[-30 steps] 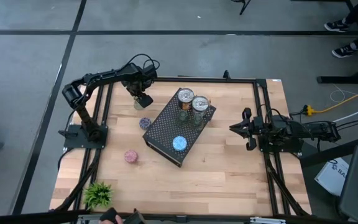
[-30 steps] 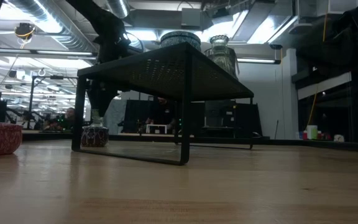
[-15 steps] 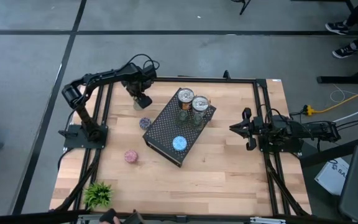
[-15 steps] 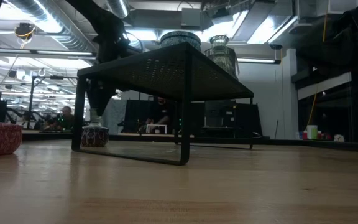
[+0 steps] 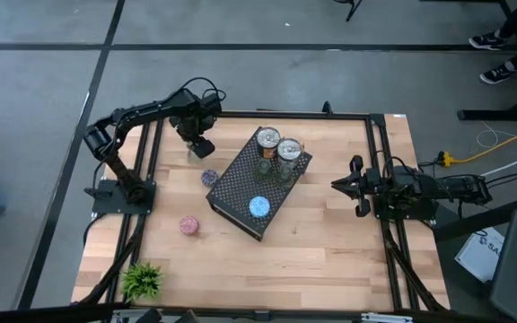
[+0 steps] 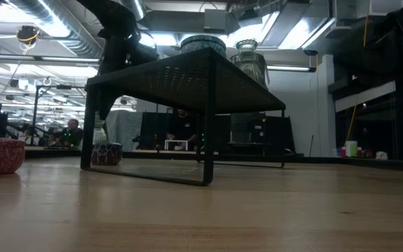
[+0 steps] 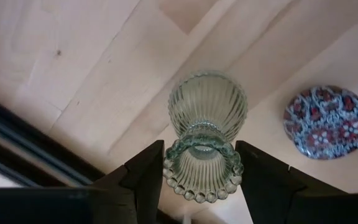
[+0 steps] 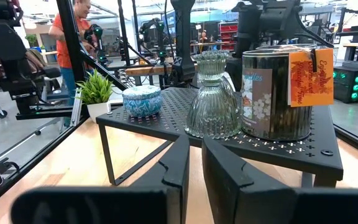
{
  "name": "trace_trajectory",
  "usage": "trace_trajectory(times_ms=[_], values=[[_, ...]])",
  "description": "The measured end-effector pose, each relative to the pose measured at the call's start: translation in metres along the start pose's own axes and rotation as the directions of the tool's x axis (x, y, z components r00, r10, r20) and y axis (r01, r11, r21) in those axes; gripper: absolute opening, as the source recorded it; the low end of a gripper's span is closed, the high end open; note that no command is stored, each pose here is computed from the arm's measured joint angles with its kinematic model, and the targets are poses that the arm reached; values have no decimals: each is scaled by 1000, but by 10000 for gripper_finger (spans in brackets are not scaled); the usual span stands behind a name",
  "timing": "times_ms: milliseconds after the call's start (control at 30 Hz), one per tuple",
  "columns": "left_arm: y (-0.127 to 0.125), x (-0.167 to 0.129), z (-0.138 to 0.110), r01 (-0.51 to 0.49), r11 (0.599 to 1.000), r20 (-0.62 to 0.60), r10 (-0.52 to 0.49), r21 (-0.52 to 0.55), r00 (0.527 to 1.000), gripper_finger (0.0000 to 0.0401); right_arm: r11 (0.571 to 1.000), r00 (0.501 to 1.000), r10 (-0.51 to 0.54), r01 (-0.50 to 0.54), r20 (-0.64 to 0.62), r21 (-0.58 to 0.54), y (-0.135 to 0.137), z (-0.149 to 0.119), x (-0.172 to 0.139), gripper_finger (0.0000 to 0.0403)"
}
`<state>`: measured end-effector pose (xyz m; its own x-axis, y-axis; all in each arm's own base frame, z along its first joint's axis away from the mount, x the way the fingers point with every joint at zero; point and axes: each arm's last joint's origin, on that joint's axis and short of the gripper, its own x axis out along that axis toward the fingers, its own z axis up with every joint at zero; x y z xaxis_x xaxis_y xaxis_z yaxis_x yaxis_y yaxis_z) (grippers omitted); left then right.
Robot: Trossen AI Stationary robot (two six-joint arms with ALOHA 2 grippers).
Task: Pick & Place candle stick holders
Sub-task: Put the glass candle holder on the shelf
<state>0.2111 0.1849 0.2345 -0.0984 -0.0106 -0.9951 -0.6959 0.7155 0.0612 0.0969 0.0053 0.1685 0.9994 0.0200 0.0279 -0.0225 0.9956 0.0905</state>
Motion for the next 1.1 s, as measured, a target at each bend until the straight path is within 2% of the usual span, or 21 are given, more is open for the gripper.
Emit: trace_trajectory(times_ms=[500, 867, 1100], values=[[-8, -60, 5, 10, 1000, 104, -13, 29, 994, 180, 1000, 1000, 0, 0, 0, 0, 0, 0, 0, 48], [-33, -105, 4, 64, 990, 233, -92, 125, 968, 180, 1000, 1000, 0, 0, 0, 0, 0, 0, 0, 48], [-51, -130, -2, 63, 980, 310, -120, 189, 943, 180, 1000, 1000, 0, 0, 0, 0, 0, 0, 0, 48]])
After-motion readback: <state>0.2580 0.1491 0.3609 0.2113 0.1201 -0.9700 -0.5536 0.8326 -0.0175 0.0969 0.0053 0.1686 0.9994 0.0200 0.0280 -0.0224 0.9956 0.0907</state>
